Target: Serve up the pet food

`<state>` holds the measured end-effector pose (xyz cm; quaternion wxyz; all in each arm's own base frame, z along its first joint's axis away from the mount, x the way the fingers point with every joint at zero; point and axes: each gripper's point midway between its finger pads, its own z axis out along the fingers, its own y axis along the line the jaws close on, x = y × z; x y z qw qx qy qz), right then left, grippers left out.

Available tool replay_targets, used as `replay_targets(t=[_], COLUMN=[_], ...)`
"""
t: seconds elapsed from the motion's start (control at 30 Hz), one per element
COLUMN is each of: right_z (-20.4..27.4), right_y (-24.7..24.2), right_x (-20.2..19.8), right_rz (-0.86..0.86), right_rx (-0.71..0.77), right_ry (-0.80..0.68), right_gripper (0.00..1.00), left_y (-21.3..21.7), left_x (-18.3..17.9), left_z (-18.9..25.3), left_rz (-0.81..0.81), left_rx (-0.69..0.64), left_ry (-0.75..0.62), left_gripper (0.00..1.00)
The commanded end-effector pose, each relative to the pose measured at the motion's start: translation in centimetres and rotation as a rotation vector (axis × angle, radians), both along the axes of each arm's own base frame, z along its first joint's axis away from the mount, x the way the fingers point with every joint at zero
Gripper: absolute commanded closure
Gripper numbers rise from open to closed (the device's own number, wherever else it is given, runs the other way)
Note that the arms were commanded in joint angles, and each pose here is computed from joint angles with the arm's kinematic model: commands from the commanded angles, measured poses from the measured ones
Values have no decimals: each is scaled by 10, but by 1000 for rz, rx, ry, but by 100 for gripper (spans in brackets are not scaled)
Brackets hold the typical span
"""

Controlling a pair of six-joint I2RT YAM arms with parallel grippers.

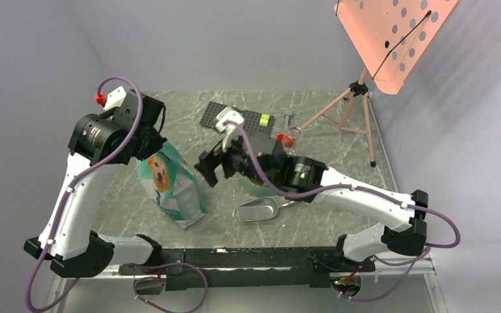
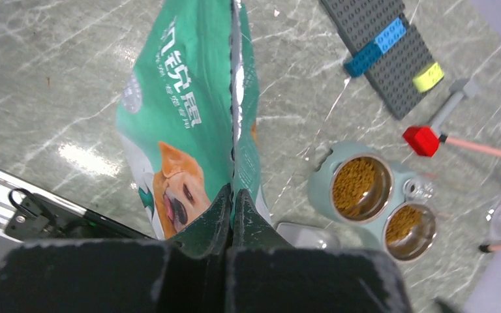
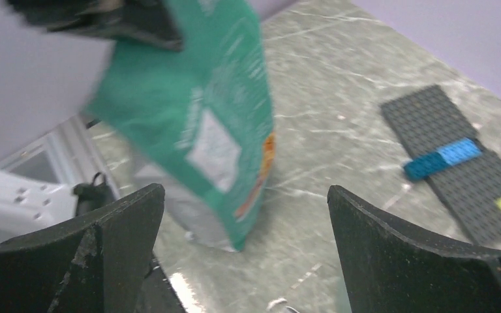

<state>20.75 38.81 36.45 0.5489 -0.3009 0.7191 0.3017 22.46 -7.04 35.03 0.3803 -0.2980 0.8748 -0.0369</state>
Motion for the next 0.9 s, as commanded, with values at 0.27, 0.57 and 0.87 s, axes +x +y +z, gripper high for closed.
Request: replay_targets(t=[0.27,0.57,0.87], right_z=[20,29,14], right_y=[88,115,120], right_x=[-27,-14,9], right_rz=[113,99,3], right_rx=[34,-7,-170], right_ry=[-177,-272,-290], right_gripper=[1,22,100], left_y=[14,35,40], left_x=[17,16,25], left_z=[75,87,84], left_rz=[187,156,89], left_rx=[-275,-176,-87], left_ry=[-309,-380,-471], left_gripper=[100,100,100])
